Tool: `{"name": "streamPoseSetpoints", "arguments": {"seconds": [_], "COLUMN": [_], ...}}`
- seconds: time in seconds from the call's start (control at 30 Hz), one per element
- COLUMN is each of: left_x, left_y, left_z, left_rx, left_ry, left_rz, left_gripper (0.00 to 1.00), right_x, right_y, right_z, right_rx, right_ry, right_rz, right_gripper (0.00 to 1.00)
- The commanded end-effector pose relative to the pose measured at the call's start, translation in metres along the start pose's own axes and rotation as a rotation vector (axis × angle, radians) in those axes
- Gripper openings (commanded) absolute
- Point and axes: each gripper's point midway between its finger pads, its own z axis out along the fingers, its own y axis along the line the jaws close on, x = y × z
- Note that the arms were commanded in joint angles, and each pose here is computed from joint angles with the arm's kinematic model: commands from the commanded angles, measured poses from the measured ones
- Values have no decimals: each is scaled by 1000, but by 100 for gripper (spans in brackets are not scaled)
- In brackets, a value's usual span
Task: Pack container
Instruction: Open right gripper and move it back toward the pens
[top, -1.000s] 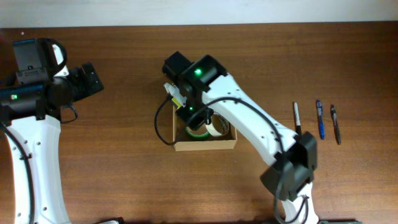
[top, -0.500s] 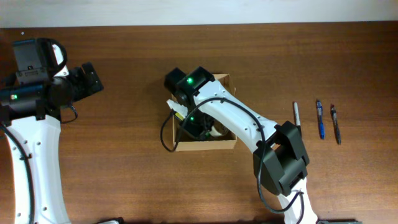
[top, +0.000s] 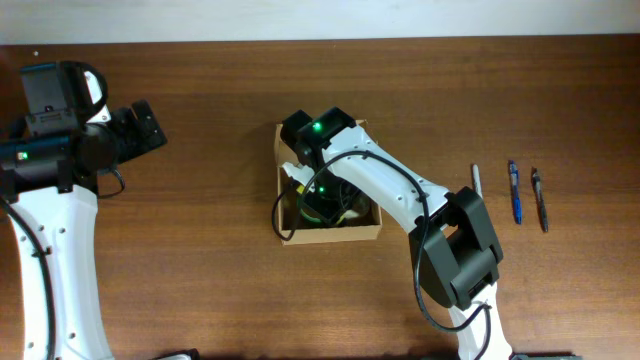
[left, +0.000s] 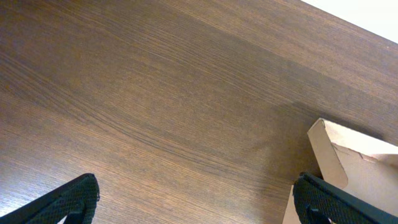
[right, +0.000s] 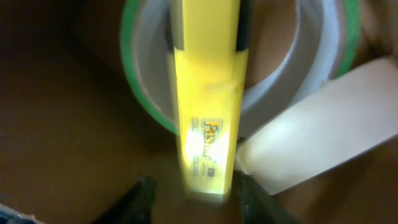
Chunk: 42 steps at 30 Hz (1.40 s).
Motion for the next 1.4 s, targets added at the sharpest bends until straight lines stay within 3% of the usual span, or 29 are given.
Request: {"name": "streamPoseSetpoints", "arguments": {"seconds": [0.0, 0.3, 0.53, 0.63, 0.8, 1.0, 1.17, 1.37], "left_x": [-2, -4, -4, -4, -4, -4, -4, -4], "left_y": [0, 0, 0, 0, 0, 0, 0, 0], "left_z": [-1, -1, -1, -1, -1, -1, -1, -1], "left_rx": [7, 8, 8, 8, 8, 8, 8, 8], "left_ry": [-8, -15, -15, -15, -15, -15, -15, -15], "left_rz": [15, 15, 15, 15, 15, 15, 15, 15], "left_gripper": [99, 99, 99, 99, 99, 99, 99, 99], "right_x": [-6, -26, 0, 33, 88, 175, 207, 193], "right_y": [-3, -14, -73, -130, -215, -287, -291, -251], "right_z": [-15, -123, -264, -280, -253, -176, -111, -29], "right_rx": [9, 133, 267, 288, 232, 184, 65, -138], "right_ry": [-39, -270, -666, -715, -637, -373, -187, -33], "right_rz": [1, 21, 271, 480, 745, 992, 1042, 915], "right_gripper": [52, 53, 57, 61, 62, 62, 61, 60]}}
